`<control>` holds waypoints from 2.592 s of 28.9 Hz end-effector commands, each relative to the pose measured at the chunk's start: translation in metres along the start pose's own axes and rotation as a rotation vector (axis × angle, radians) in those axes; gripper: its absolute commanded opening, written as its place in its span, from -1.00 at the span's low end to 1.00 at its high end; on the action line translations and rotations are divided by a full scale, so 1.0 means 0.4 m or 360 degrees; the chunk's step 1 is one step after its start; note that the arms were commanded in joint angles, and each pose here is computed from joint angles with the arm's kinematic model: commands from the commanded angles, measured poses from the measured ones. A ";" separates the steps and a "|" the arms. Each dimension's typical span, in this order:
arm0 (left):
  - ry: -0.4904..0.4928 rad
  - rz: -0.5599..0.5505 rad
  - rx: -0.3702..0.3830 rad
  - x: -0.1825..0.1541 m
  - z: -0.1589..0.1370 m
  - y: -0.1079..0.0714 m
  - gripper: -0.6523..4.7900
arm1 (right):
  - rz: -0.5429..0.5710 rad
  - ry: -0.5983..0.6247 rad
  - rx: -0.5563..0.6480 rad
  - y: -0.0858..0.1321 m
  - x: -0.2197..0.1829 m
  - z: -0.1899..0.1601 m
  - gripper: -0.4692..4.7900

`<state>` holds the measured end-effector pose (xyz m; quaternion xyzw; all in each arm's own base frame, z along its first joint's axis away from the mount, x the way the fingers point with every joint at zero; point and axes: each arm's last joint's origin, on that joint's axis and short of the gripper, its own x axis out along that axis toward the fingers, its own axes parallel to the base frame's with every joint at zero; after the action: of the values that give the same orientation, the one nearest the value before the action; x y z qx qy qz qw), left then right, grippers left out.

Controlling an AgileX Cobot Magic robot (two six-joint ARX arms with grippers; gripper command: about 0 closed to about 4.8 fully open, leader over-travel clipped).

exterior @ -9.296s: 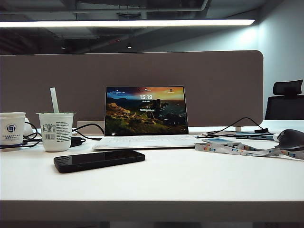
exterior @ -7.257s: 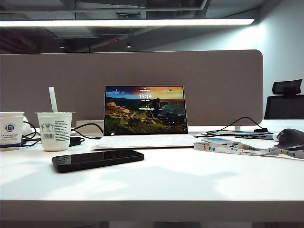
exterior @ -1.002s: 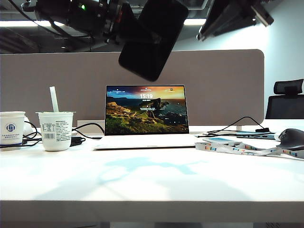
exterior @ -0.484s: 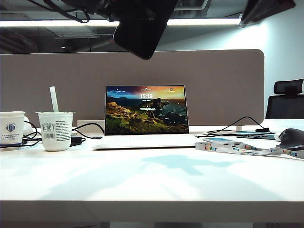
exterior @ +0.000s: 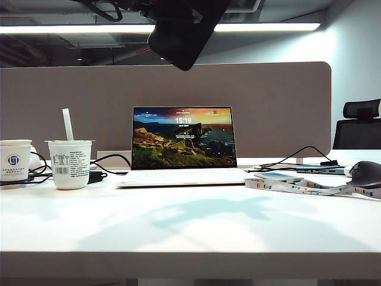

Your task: Pick up the black phone, pick up the charger plug, insert the charger plug into the phone's charging port, and finally place the connected phone back on the desk.

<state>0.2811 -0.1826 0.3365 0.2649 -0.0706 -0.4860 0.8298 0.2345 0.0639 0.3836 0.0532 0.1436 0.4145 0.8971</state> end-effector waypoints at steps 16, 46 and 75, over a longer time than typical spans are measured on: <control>-0.0134 0.0190 0.0246 0.018 0.072 -0.024 -0.78 | 0.0238 0.0174 0.0095 0.035 0.030 -0.029 -0.83; -0.0259 -0.0055 -0.0667 -0.087 0.145 -0.026 -0.78 | -0.0901 -0.0051 -0.0017 -0.046 0.026 0.030 -0.83; -0.0183 -0.0091 -0.0745 -0.102 0.144 -0.034 -0.78 | -0.1305 -0.0080 0.1085 -0.421 0.199 -0.090 0.19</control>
<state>0.2307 -0.1759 0.3754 0.0422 0.0305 -0.5233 0.8506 0.3889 0.0180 0.3001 0.2557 0.2697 -0.0271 0.9280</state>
